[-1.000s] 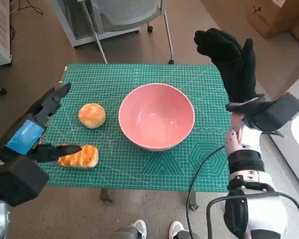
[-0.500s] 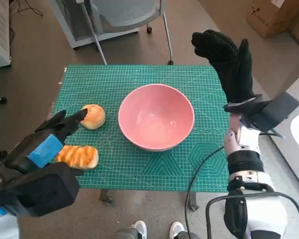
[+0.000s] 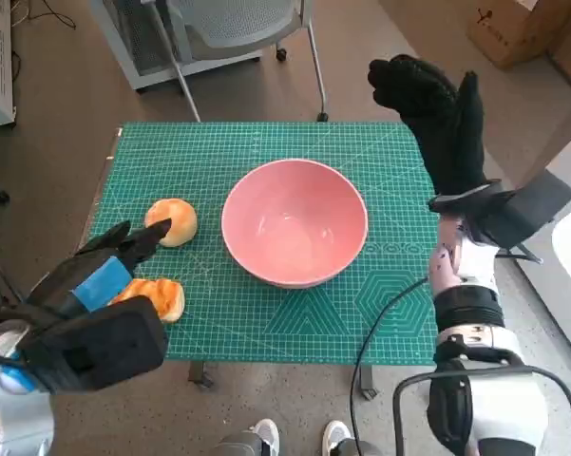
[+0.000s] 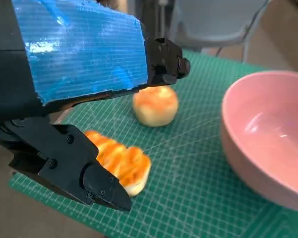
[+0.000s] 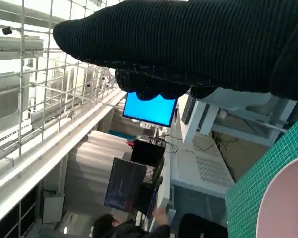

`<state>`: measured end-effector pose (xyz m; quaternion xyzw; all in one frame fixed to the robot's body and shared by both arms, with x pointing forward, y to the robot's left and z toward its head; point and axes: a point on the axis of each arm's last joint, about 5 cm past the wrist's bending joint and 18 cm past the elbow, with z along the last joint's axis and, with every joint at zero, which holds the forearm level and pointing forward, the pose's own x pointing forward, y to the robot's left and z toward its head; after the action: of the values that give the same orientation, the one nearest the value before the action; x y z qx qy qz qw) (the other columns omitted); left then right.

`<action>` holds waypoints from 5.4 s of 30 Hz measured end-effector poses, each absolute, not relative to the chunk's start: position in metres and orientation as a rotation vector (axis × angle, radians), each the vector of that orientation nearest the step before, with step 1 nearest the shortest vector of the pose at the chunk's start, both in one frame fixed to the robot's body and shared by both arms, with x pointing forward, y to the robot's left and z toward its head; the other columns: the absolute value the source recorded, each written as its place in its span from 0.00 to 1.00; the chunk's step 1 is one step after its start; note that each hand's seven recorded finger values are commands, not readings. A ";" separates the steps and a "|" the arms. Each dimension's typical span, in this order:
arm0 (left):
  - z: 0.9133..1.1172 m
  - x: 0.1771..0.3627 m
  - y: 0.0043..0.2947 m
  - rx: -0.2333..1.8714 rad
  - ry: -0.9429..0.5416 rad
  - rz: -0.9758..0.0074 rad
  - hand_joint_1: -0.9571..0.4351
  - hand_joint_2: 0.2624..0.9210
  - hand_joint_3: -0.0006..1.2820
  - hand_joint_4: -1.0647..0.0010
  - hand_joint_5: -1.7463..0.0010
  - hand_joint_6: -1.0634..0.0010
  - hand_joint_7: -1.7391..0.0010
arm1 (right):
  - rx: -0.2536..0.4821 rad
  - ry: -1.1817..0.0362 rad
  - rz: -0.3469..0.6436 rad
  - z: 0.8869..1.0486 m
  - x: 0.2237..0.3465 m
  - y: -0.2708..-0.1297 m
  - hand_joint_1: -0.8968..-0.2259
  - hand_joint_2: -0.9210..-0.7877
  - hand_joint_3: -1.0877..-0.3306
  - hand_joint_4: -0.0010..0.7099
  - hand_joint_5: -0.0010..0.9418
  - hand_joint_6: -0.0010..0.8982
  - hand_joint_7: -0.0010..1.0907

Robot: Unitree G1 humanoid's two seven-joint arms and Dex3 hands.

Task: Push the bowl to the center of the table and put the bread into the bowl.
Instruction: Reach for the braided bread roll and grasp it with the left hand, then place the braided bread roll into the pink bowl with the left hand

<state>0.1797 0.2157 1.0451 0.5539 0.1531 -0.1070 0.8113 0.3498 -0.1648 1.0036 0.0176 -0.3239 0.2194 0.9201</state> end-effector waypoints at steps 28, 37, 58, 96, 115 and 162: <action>0.990 0.214 0.221 1.366 0.568 -0.104 0.67 0.63 0.01 0.89 0.99 0.73 0.99 | 0.062 -0.628 0.433 0.999 0.350 -0.168 0.27 0.00 0.57 0.33 0.01 0.42 0.01; 0.968 0.222 0.219 1.371 0.628 -0.108 0.69 0.66 0.02 0.81 0.99 0.66 0.98 | 0.062 -0.623 0.432 0.997 0.349 -0.169 0.29 0.00 0.57 0.33 0.00 0.42 0.01; 0.968 0.226 0.219 1.392 0.568 -0.181 0.81 0.94 0.03 0.28 0.39 0.32 0.62 | 0.077 -0.641 0.446 0.997 0.348 -0.172 0.31 0.00 0.57 0.32 0.00 0.42 0.00; 1.027 0.201 0.220 1.435 0.251 -0.100 0.69 0.99 0.02 0.29 0.38 0.36 0.36 | 0.054 -0.639 0.448 0.994 0.346 -0.171 0.34 0.00 0.55 0.34 0.01 0.43 0.00; 1.076 0.212 0.195 1.463 -0.016 -0.057 0.69 0.98 0.00 0.23 0.43 0.33 0.37 | 0.040 -0.658 0.463 0.994 0.346 -0.171 0.34 0.00 0.51 0.32 0.00 0.42 0.00; 1.050 0.358 0.084 1.545 0.070 -0.358 0.69 0.80 0.41 0.68 0.03 0.50 0.31 | -0.008 -0.684 0.401 0.982 0.337 -0.186 0.36 0.00 0.49 0.27 0.00 0.34 0.00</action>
<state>0.3582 0.0841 1.0502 0.6938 0.0312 -0.1610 0.7013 0.3373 -0.1863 0.9825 -0.0040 -0.3333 0.1952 0.9224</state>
